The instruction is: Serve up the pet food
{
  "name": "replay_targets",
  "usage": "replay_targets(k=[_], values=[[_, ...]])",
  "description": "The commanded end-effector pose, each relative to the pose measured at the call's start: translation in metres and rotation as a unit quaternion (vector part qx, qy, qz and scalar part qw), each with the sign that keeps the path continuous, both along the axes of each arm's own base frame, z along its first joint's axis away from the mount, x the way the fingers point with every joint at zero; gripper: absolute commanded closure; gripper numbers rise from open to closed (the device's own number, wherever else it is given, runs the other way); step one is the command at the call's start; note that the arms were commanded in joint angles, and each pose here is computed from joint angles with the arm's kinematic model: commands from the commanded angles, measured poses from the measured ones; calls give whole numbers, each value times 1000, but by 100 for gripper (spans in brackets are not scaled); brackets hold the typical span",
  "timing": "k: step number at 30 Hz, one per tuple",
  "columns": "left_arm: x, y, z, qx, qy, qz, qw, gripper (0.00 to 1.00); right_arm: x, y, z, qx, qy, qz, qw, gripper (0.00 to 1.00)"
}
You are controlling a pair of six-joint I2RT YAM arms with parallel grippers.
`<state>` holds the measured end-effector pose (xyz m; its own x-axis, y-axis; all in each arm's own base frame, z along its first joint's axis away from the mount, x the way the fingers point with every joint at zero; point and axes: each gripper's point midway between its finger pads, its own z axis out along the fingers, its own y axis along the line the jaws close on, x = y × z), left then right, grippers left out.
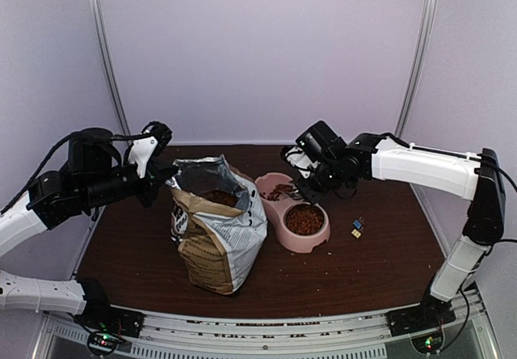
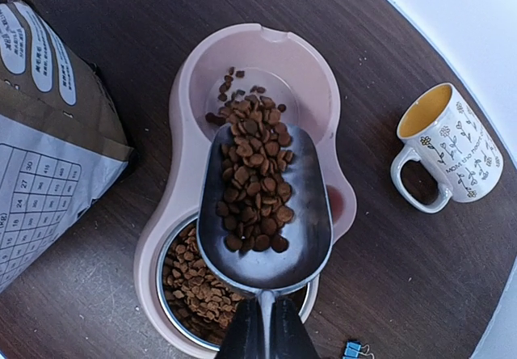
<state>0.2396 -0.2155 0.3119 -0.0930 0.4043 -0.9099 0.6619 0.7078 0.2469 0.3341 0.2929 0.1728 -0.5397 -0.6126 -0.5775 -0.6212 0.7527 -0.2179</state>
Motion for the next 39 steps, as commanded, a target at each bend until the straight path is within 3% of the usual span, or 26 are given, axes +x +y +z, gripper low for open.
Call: replay_targets(k=[1,24,34,39], values=[[2,9,69,-77,-96,13,992,100,7,-7,7,-27,0,-7,1000,100],[2,9,68,-77,-96,13,992,100,13,-14,4,-102,14,10,995,100],[1,10,70,-80,-99,13,992,100,17,-12,19,-85,-6,7,996,100],[0,12,72,-81,-102,14,991,100,15,-14,53,-28,-57,0,998,100]])
